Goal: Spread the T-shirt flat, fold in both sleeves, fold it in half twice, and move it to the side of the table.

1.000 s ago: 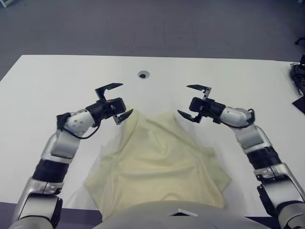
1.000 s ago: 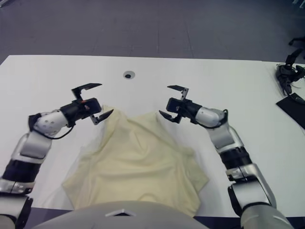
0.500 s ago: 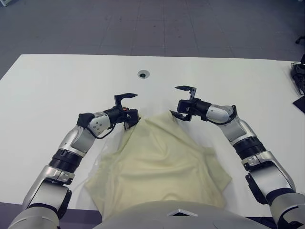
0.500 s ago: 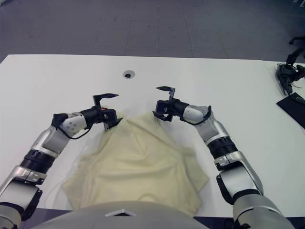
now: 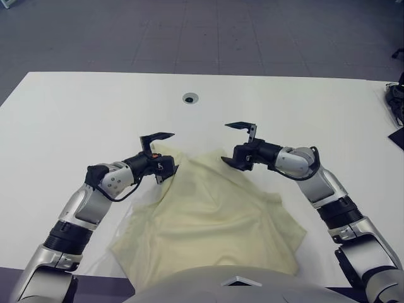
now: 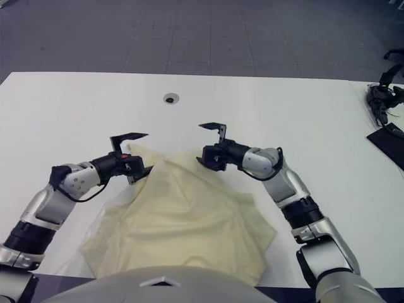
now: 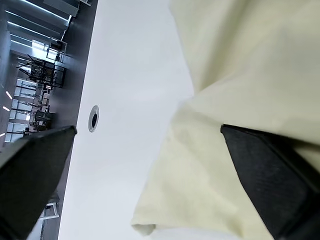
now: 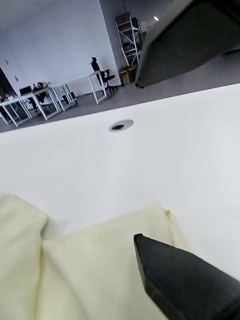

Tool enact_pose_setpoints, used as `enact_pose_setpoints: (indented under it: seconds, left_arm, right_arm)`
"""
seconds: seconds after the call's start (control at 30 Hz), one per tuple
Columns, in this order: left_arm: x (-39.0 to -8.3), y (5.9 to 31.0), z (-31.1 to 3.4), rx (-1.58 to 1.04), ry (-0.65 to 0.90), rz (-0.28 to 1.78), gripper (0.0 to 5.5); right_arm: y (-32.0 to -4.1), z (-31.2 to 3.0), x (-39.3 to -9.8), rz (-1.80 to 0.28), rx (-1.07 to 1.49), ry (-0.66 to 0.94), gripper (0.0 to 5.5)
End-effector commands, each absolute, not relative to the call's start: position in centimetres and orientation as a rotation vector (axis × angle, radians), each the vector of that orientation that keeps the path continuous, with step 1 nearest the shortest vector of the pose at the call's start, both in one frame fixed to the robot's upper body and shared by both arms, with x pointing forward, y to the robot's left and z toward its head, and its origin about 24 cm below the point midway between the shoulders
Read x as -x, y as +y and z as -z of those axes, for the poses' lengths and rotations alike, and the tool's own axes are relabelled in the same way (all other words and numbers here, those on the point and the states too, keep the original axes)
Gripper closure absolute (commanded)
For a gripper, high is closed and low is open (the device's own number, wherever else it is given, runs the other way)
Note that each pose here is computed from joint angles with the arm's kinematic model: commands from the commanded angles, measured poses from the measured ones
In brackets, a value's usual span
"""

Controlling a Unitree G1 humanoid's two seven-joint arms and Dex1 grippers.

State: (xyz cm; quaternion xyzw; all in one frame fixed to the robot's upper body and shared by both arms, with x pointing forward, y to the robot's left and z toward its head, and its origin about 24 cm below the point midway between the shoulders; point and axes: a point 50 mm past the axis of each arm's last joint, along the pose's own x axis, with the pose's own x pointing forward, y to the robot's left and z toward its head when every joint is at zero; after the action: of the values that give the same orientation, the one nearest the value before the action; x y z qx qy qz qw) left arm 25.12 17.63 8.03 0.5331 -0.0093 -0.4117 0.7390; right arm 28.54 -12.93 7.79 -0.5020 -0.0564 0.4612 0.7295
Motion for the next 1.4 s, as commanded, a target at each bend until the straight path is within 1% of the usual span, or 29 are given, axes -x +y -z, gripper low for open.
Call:
enact_pose_setpoints:
  seconds: [0.03, 0.13, 0.23, 0.43, 0.53, 0.73, 0.9, 1.0, 1.1, 1.27, 1.4]
  left_arm:
    - [-24.6, 17.6, -7.7, -1.200, 0.012, 0.940, 0.14]
    - [-24.2, 18.0, -7.4, -1.217, 0.038, 0.950, 0.14]
    - [-23.6, 18.6, -7.2, -1.229, 0.063, 0.940, 0.14]
    - [-22.5, 19.6, -6.9, -1.220, 0.107, 0.933, 0.14]
    - [-22.4, 19.4, -6.6, -1.209, 0.110, 0.936, 0.14]
    - [-22.2, 18.8, -6.3, -1.193, 0.108, 0.948, 0.14]
    - [-21.8, 19.0, -6.6, -1.197, 0.109, 0.949, 0.14]
    - [-21.4, 19.2, -7.2, -1.199, 0.100, 0.934, 0.14]
    - [-21.0, 19.0, -7.3, -1.197, 0.095, 0.943, 0.14]
    - [-21.0, 18.6, -7.1, -1.200, 0.090, 0.957, 0.14]
    - [-21.1, 18.8, -7.4, -1.207, 0.082, 0.949, 0.14]
  right_arm:
    - [-12.6, -6.3, -28.1, -1.078, 1.117, -0.070, 0.10]
    - [-13.4, -5.2, -27.7, -1.106, 1.162, -0.005, 0.10]
    - [-15.2, -4.4, -27.7, -1.081, 1.231, 0.055, 0.10]
    - [-20.2, -5.3, -28.0, -0.893, 1.261, 0.152, 0.10]
    - [-21.2, -5.6, -27.7, -0.850, 1.253, 0.165, 0.10]
    - [-20.9, -5.5, -25.5, -0.923, 1.249, 0.183, 0.10]
    - [-19.0, -5.8, -21.0, -1.206, 1.101, 0.182, 0.10]
    - [-18.4, -6.0, -19.9, -1.280, 1.033, 0.177, 0.10]
    - [-18.2, -5.8, -20.3, -1.278, 1.021, 0.170, 0.10]
    - [-17.0, -5.2, -23.3, -1.212, 1.110, 0.088, 0.10]
    - [-16.6, -4.8, -24.6, -1.188, 1.173, 0.044, 0.10]
